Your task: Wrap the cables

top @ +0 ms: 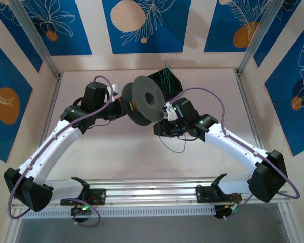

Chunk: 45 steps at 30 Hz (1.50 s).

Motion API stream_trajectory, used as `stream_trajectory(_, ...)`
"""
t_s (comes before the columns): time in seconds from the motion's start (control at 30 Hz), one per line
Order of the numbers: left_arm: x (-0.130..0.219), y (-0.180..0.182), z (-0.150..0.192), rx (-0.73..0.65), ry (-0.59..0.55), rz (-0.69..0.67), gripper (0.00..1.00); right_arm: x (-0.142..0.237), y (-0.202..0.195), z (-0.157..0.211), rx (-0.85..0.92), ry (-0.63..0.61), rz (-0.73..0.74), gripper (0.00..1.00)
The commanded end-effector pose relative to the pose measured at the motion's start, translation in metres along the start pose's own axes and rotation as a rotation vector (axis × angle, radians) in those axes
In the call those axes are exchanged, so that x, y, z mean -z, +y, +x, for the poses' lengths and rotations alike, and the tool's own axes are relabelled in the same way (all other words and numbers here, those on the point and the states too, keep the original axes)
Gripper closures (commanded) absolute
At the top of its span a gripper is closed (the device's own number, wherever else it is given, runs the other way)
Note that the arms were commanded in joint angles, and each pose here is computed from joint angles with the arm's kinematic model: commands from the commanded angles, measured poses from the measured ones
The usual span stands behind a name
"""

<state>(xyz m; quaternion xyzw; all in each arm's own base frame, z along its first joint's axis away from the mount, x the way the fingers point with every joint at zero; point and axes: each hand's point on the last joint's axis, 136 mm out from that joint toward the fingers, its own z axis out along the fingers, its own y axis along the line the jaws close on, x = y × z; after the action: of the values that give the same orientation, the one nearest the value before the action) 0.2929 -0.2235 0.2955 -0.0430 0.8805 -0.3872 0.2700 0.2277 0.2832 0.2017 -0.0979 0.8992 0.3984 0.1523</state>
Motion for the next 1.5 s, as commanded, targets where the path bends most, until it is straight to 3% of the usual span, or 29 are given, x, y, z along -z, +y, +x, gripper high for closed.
stream_trajectory(0.0,0.019,-0.020,-0.029,-0.109,-0.103,0.019,1.00,0.016,0.035,-0.005,0.061,-0.002,-0.084,0.67)
stream_trajectory(0.23,0.022,-0.014,-0.032,-0.169,-0.114,-0.045,1.00,0.031,0.060,-0.011,0.113,-0.015,-0.120,0.48)
stream_trajectory(0.4,0.025,-0.011,-0.032,-0.188,-0.122,-0.070,1.00,0.035,0.022,-0.014,0.071,-0.036,0.123,0.28)
stream_trajectory(0.53,0.024,-0.013,-0.033,-0.192,-0.122,-0.062,1.00,0.032,0.069,0.000,0.202,-0.004,-0.088,0.18)
stream_trajectory(0.63,0.022,-0.015,-0.032,-0.199,-0.117,-0.053,1.00,0.034,0.102,0.006,0.244,0.025,-0.249,0.16)
stream_trajectory(0.9,0.018,-0.026,-0.023,-0.216,-0.095,-0.004,1.00,0.043,0.136,-0.025,0.216,-0.095,-0.422,0.16)
stream_trajectory(0.97,0.018,-0.030,-0.021,-0.221,-0.090,0.009,1.00,0.041,0.128,-0.039,0.174,-0.154,-0.356,0.16)
stream_trajectory(1.03,0.018,-0.030,-0.019,-0.225,-0.090,0.004,1.00,0.035,0.100,-0.054,0.108,-0.192,-0.136,0.16)
stream_trajectory(1.2,0.017,-0.030,-0.018,-0.233,-0.096,-0.023,1.00,0.023,0.086,-0.061,0.189,-0.220,0.092,0.19)
stream_trajectory(1.3,0.017,-0.029,-0.019,-0.243,-0.105,-0.048,1.00,0.023,0.077,-0.065,0.216,-0.243,0.215,0.28)
stream_trajectory(1.4,0.018,-0.025,-0.020,-0.254,-0.114,-0.086,1.00,0.024,0.074,-0.067,0.250,-0.252,0.283,0.29)
stream_trajectory(1.47,0.020,-0.018,-0.022,-0.258,-0.124,-0.129,1.00,0.027,0.087,-0.064,0.277,-0.264,0.211,0.27)
